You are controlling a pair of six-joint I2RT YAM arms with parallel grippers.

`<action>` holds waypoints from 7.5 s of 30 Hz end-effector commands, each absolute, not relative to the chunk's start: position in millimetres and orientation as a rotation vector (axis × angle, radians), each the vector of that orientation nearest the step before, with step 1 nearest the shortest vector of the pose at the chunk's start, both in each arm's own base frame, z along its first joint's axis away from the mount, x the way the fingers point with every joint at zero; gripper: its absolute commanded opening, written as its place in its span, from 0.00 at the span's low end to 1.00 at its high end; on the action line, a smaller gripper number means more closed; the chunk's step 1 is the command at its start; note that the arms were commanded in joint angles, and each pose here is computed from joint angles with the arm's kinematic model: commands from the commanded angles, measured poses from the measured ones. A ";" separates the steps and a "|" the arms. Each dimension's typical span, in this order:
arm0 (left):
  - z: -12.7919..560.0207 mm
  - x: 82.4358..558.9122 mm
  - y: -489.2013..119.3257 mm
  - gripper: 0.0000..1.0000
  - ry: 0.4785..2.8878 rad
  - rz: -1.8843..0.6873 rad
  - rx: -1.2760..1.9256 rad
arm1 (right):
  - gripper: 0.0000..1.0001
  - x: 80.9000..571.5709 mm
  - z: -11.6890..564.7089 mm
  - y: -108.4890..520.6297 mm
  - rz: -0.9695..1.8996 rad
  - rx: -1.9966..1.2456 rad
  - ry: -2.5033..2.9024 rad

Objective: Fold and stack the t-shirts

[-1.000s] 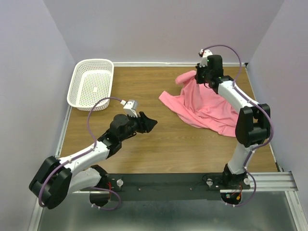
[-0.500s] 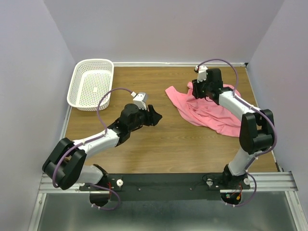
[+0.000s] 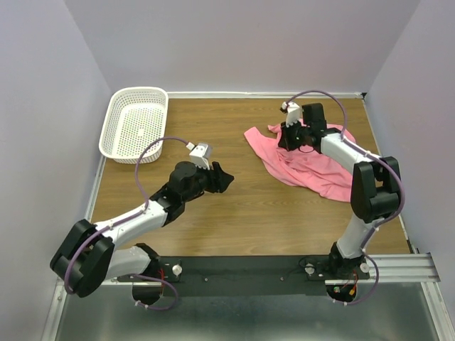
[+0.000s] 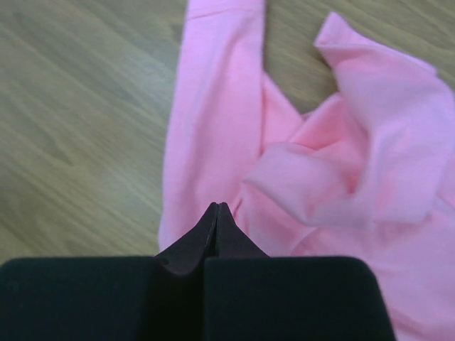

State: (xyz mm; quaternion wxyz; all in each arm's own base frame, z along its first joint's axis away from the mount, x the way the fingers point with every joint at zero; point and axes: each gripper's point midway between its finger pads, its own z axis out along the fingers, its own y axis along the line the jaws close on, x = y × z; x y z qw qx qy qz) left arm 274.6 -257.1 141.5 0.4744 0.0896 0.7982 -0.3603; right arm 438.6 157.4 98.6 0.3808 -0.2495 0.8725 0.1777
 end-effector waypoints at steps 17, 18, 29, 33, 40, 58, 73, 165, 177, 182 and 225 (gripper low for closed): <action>167.7 261.6 -211.5 0.63 1.851 -0.738 0.172 | 0.86 485.6 110.0 181.3 0.352 -1.280 2.123; 173.3 258.6 -208.8 0.63 1.831 -0.742 0.171 | 0.86 489.6 104.2 186.7 0.327 -1.325 2.105; 188.0 241.1 -194.2 0.64 1.768 -0.767 0.146 | 0.83 533.0 60.5 173.7 -0.011 -1.435 2.150; 189.2 241.4 -195.4 0.64 1.768 -0.770 0.151 | 0.79 541.9 51.6 165.0 -0.089 -1.433 2.173; 186.2 241.2 -196.7 0.64 1.778 -0.773 0.155 | 0.72 553.0 45.7 160.0 -0.144 -1.411 2.186; 249.1 255.0 -241.8 0.66 1.439 -0.730 0.590 | 0.08 493.6 100.9 202.1 0.242 -1.513 1.958; 281.8 241.9 -287.3 0.70 0.999 -0.540 1.094 | 0.01 365.6 157.5 240.0 0.716 -1.591 1.647; 183.2 279.4 -286.6 0.00 1.480 -0.555 0.980 | 0.45 600.1 -1.8 61.5 0.221 -0.631 2.383; 193.9 286.3 -281.7 0.00 1.494 -0.535 0.911 | 0.00 594.9 38.1 69.5 0.260 -0.658 2.331; 239.0 295.8 -262.7 0.00 1.461 -0.475 0.751 | 0.01 563.9 141.2 85.6 0.340 -0.658 2.186; 391.5 269.7 -190.0 0.00 1.199 -0.518 0.274 | 0.01 356.5 416.0 14.7 -0.175 -0.424 1.488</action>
